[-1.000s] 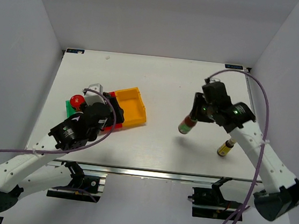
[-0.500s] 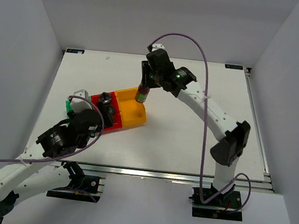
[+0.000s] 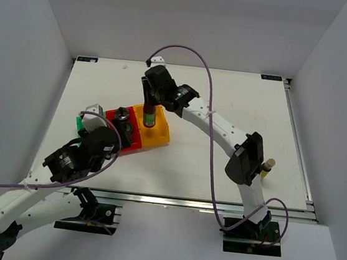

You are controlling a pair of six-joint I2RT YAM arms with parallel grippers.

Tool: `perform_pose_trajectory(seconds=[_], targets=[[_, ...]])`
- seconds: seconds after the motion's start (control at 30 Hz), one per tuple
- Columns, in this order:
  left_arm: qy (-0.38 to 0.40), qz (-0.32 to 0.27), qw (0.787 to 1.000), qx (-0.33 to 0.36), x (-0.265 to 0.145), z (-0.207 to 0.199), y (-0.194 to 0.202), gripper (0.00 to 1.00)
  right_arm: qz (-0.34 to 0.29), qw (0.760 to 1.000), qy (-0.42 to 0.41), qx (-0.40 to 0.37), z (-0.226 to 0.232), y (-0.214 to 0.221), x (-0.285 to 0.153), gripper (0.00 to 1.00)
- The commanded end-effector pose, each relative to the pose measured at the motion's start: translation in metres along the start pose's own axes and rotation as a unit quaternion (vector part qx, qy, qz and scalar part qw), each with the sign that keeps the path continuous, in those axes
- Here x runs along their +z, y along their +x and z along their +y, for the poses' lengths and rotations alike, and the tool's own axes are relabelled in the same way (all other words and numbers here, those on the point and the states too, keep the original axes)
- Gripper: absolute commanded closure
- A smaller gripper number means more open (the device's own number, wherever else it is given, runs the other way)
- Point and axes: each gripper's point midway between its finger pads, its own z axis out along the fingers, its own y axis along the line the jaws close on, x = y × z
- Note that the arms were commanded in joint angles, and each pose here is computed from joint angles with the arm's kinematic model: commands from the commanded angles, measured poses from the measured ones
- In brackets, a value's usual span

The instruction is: Organize the condiment bottles

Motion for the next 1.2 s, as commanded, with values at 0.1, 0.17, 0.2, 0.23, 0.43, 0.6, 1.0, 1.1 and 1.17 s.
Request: perform_pose_trajectory(seconds=[0.1,0.17,0.2,0.23,0.43,0.6,1.0,1.1,1.17], targets=[[-0.002,-0.020,1.000,-0.005,0.001,-0.001,-0.009,0.02,-0.080,0.997,0.000,0.006,0.008,-0.041,0.010,1.00],[-0.004,-0.020,1.000,-0.004,0.001,0.000,-0.008,0.02,-0.087,0.996,0.005,0.003,0.009,-0.039,0.017,1.00],[-0.005,-0.018,1.000,-0.004,0.001,0.000,-0.008,0.02,-0.093,0.996,0.008,0.002,0.009,-0.040,0.021,1.00],[-0.006,-0.018,1.000,-0.003,0.002,0.000,-0.007,0.02,-0.099,0.995,0.008,0.004,0.010,-0.044,0.021,1.00],[-0.010,-0.019,1.000,-0.001,0.003,0.001,-0.007,0.02,-0.137,0.990,0.024,-0.014,0.011,-0.052,0.025,1.00],[-0.013,-0.018,1.000,0.001,0.003,0.002,-0.006,0.02,-0.137,0.990,0.025,-0.021,0.012,-0.044,0.034,1.00],[-0.010,-0.018,1.000,-0.002,0.002,0.003,-0.006,0.02,-0.120,0.993,0.014,-0.010,0.014,-0.036,0.026,0.31],[-0.008,-0.018,1.000,-0.003,0.002,0.002,-0.006,0.02,-0.119,0.993,0.014,-0.005,0.011,-0.043,0.010,0.11],[-0.007,-0.018,1.000,-0.004,0.002,0.001,-0.006,0.02,-0.118,0.993,0.016,0.000,0.008,-0.046,-0.003,0.11]])
